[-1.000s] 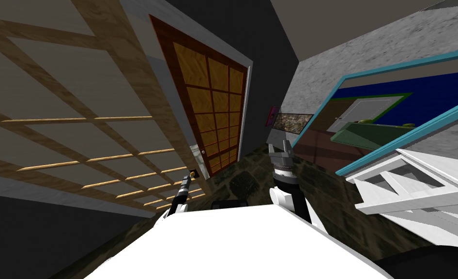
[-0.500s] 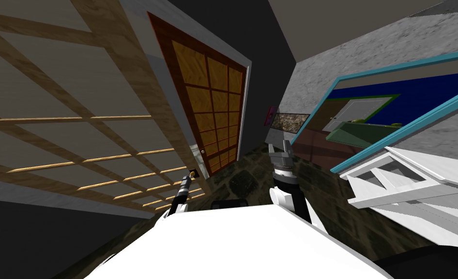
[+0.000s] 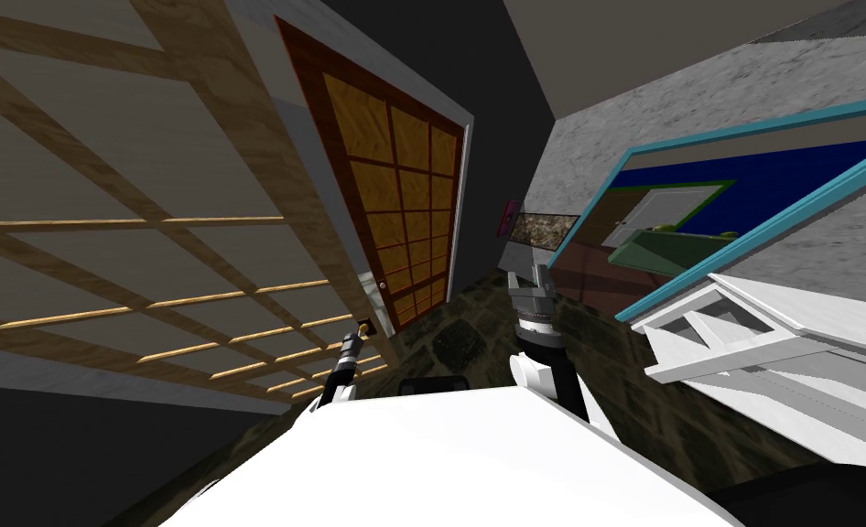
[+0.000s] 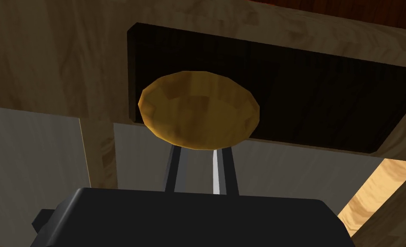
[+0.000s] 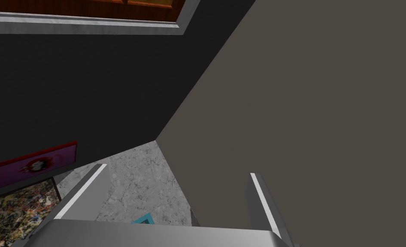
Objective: Pull the door open
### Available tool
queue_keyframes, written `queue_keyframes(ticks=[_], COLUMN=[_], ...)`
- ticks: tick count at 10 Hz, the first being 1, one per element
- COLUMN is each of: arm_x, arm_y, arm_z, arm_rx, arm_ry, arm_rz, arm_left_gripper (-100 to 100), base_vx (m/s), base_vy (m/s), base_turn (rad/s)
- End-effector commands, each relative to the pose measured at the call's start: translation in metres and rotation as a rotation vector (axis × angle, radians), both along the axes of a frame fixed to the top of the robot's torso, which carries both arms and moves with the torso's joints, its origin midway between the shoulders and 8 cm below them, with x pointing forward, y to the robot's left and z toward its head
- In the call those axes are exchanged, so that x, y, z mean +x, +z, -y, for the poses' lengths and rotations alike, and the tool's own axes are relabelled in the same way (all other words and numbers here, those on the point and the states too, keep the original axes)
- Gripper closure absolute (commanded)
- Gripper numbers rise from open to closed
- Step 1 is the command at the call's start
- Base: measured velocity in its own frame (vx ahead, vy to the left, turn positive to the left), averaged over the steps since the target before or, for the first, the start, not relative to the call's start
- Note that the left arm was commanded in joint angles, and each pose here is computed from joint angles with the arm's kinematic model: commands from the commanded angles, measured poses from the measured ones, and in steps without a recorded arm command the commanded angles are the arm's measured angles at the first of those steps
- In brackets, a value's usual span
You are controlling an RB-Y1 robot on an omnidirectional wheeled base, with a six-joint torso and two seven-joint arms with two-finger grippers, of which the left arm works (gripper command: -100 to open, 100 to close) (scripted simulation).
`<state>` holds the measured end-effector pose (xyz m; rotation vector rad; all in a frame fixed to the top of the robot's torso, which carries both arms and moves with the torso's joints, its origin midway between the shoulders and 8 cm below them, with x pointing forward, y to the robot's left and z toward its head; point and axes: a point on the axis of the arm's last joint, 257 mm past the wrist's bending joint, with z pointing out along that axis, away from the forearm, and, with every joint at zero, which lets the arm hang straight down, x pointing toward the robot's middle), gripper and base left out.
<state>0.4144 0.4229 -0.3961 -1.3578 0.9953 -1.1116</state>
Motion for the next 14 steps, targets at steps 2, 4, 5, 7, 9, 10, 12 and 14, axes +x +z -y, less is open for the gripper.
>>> queue_keyframes(ticks=[2, 4, 5, 7, 9, 10, 12, 14], arm_x=[0.005, -0.001, -0.001, 0.0, 0.001, 0.001, 0.002, 0.003], arm_y=[0.003, -0.001, -0.001, 0.0, 0.0, 0.001, 0.001, 0.001], arm_z=[0.009, 0.0, 0.001, 0.003, 0.005, 0.006, 0.009, 0.01], arm_rx=[-0.078, -0.117, -0.136, -0.191, -0.26, -0.299, -0.378, -0.437], arm_ry=[-0.014, 0.008, 0.01, 0.015, 0.02, 0.023, 0.029, 0.033], arm_rz=[0.032, 0.025, 0.03, 0.046, 0.066, 0.077, 0.1, 0.117], arm_left_gripper=[100, -100, -100, -100, -100, -100, -100, -100], base_vx=[-0.023, -0.03, -0.047, -0.065, -0.06, -0.062, -0.061, -0.043], base_vy=[0.007, 0.01, 0.005, -0.014, 0.002, 0.021, 0.012, 0.002], base_turn=[-0.035, -0.016, -0.045, -0.036, -0.03, -0.034, -0.041, -0.018])
